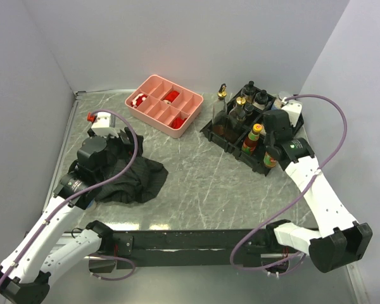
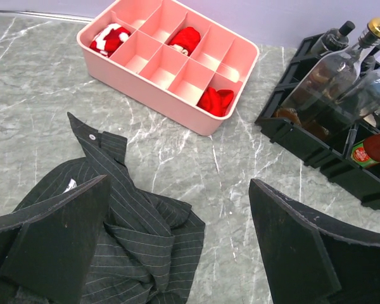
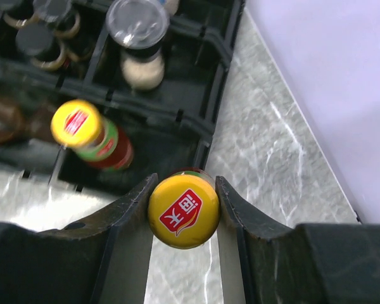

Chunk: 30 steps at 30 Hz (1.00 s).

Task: Organize the condiment bottles
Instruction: Place the bottle in the storage box.

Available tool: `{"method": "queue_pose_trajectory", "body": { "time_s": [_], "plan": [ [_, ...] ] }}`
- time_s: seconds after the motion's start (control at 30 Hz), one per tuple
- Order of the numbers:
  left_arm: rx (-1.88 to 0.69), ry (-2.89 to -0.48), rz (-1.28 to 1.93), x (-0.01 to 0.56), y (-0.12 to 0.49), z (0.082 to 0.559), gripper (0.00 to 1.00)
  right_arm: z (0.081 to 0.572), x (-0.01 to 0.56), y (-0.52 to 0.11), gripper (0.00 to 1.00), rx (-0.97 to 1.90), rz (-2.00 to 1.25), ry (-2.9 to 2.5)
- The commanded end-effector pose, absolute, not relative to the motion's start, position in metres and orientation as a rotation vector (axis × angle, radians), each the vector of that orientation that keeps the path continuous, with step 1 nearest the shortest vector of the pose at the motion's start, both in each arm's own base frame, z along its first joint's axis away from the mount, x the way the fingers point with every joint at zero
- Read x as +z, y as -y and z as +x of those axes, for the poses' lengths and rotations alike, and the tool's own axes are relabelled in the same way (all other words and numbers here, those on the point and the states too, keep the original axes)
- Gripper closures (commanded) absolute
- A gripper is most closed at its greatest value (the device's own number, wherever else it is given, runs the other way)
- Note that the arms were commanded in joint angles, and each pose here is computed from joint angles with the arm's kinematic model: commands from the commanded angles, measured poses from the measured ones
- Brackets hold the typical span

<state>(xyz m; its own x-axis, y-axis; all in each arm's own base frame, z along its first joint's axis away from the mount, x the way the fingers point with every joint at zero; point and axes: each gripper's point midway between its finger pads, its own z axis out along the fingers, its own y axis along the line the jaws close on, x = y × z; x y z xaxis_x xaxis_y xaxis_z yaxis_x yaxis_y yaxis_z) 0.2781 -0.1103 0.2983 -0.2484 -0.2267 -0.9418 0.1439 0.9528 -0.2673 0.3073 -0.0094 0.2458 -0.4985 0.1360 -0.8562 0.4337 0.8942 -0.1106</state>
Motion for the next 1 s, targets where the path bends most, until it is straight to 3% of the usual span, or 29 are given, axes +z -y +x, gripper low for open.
{"method": "queue_pose_trajectory", "body": {
  "time_s": [0.0,0.27,0.8,0.93,0.97],
  "plan": [
    [-0.339,-1.755,-0.088,0.304,0.106,0.28,0.04,0.334,0.29,0.024,1.0,-0.335,0.487,-1.86],
    [-0.337,-1.751,-0.094,0.305,0.104,0.279,0.04,0.357,0.289,0.019,1.0,-0.219,0.472,-1.767],
    [-0.322,-1.749,-0.112,0.306,0.101,0.28,0.04,0.386,0.223,0.018,0.97,-0.187,0.51,-1.851],
    [-0.31,-1.742,-0.123,0.307,0.098,0.28,0.04,0.386,0.208,0.019,0.87,-0.179,0.525,-1.869],
    [-0.308,-1.743,-0.124,0.307,0.098,0.28,0.04,0.386,0.206,0.018,0.8,-0.17,0.528,-1.867]
  ]
}}
